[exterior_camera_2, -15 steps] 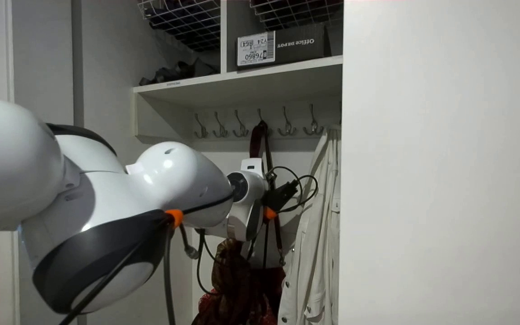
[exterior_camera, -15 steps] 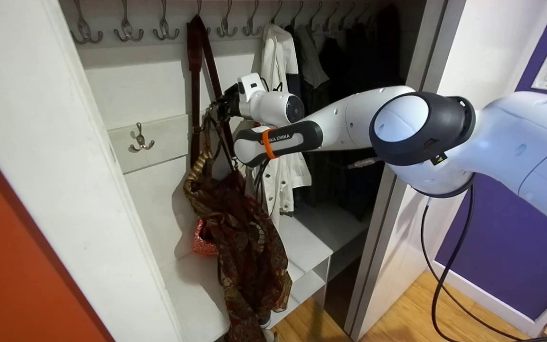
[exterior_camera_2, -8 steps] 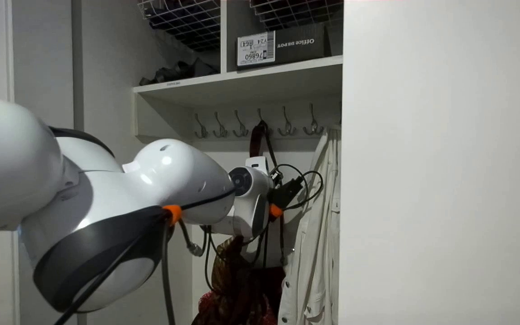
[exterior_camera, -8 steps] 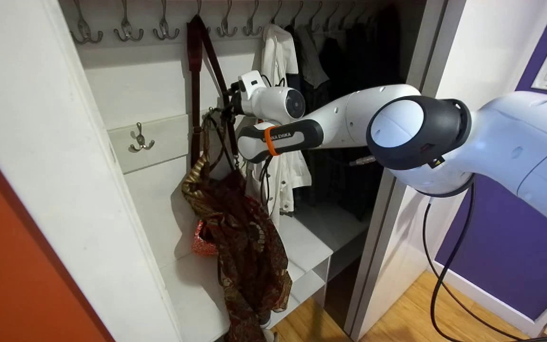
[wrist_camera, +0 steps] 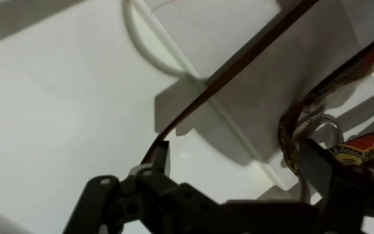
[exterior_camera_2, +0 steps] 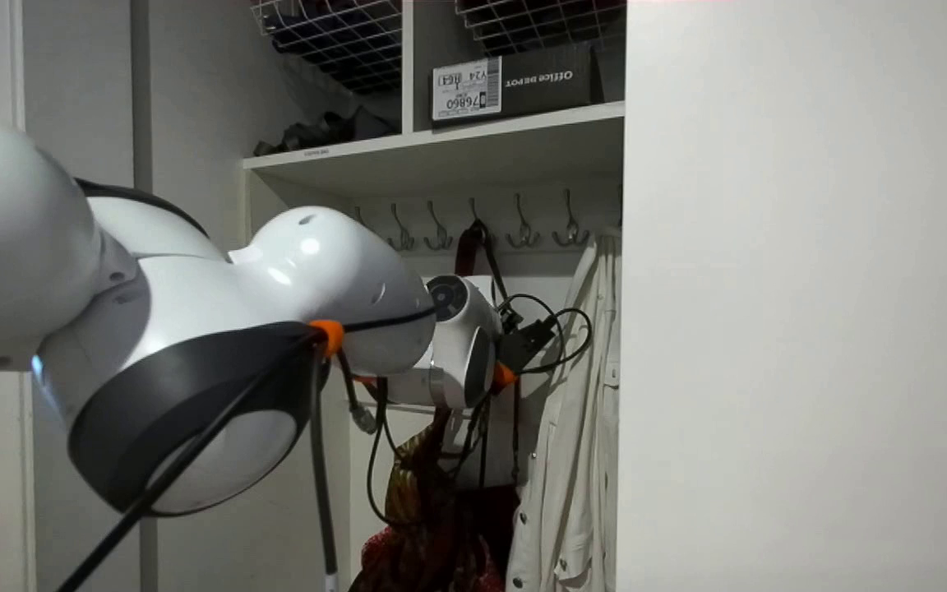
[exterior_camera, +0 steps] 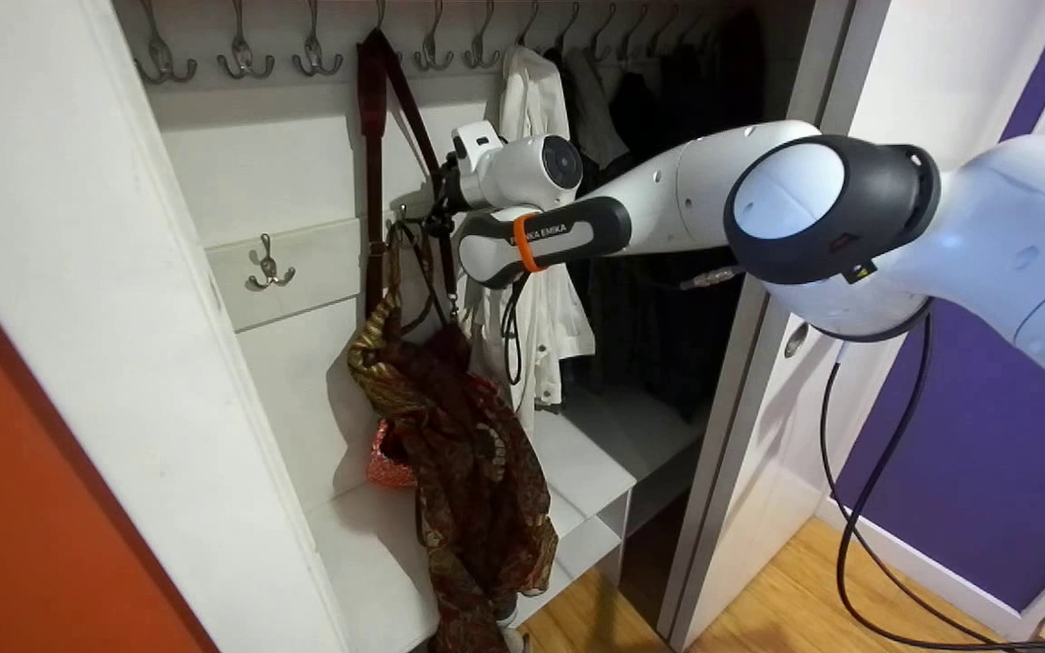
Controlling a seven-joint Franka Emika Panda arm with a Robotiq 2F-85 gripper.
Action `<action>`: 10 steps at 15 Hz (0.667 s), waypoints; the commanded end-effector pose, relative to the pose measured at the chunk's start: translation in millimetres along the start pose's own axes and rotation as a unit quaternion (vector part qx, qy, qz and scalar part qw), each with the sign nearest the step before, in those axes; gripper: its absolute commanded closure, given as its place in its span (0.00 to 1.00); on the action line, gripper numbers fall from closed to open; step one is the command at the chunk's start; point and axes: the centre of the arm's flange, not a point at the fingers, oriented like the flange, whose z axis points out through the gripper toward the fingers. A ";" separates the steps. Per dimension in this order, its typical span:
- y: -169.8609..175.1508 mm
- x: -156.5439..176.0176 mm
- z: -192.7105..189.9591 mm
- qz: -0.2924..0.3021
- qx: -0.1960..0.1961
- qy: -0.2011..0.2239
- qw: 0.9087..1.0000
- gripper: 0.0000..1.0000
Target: Pick up the strap of the brown object and hang it on the second bottom hanger from the left
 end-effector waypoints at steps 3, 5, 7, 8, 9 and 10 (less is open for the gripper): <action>-2.9 4.7 -37.3 0.078 0.066 -0.023 0.995 0.00; 0.5 -0.6 -43.4 0.099 0.076 -0.052 0.991 0.00; 4.9 -8.0 -51.1 0.119 0.089 -0.068 0.986 0.00; 6.2 -9.4 -55.8 0.134 0.093 -0.076 0.984 0.00; 7.2 -10.7 -60.0 0.145 0.101 -0.076 0.981 0.00; 7.7 -10.3 -65.4 0.160 0.104 -0.082 0.978 0.00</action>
